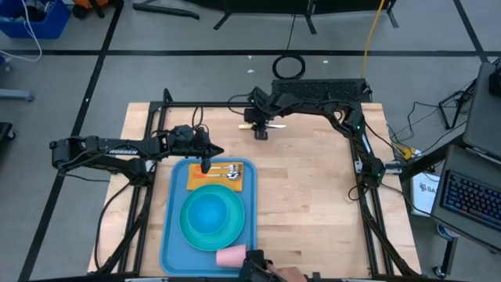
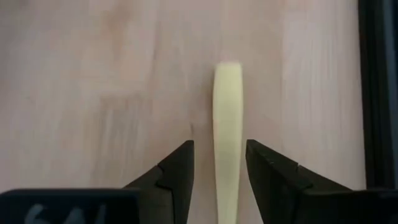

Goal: Set up tray
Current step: Put the yellow knife to the bottom of the orange spoon on the yellow napkin on the blue serving tray

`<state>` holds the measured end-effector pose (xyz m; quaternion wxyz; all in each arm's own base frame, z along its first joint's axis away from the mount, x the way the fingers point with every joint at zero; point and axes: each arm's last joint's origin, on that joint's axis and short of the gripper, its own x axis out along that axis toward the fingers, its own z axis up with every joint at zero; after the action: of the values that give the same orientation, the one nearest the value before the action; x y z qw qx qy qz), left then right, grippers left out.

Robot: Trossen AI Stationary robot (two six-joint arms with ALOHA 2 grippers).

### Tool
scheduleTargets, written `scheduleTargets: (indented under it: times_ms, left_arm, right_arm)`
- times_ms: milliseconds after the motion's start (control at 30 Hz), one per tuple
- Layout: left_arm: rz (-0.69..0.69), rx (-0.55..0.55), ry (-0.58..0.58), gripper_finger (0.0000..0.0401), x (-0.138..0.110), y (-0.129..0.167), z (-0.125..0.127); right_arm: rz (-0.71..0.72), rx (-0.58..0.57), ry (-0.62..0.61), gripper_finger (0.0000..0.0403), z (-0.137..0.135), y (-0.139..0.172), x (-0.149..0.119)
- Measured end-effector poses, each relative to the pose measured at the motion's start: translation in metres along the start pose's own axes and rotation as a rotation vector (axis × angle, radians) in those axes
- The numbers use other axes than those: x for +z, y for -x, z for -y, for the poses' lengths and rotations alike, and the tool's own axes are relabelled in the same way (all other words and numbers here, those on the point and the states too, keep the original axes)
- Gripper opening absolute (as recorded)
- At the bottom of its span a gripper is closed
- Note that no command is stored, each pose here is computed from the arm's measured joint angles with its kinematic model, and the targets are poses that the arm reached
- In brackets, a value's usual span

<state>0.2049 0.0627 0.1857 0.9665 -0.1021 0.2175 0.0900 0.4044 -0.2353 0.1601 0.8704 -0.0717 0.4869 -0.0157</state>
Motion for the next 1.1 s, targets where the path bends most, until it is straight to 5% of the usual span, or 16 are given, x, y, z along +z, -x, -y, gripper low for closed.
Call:
scheduleTargets:
  times_ms: [700, 967, 1100]
  left_arm:
    - [0.002, 0.007, -0.001, 0.0026, 0.000, 0.000, 0.000]
    - [0.001, 0.026, -0.010, 0.0026, 0.000, 0.000, -0.001]
    - [-0.006, 0.026, -0.012, 0.0026, -0.001, 0.000, -0.001]
  right_arm:
    - [-0.024, 0.080, -0.097, 0.0124, 0.019, -0.013, -0.036]
    - [-0.129, 0.065, -0.093, 0.0028, 0.023, -0.009, -0.048]
    - [-0.165, 0.096, -0.217, 0.0026, 0.028, -0.007, -0.062]
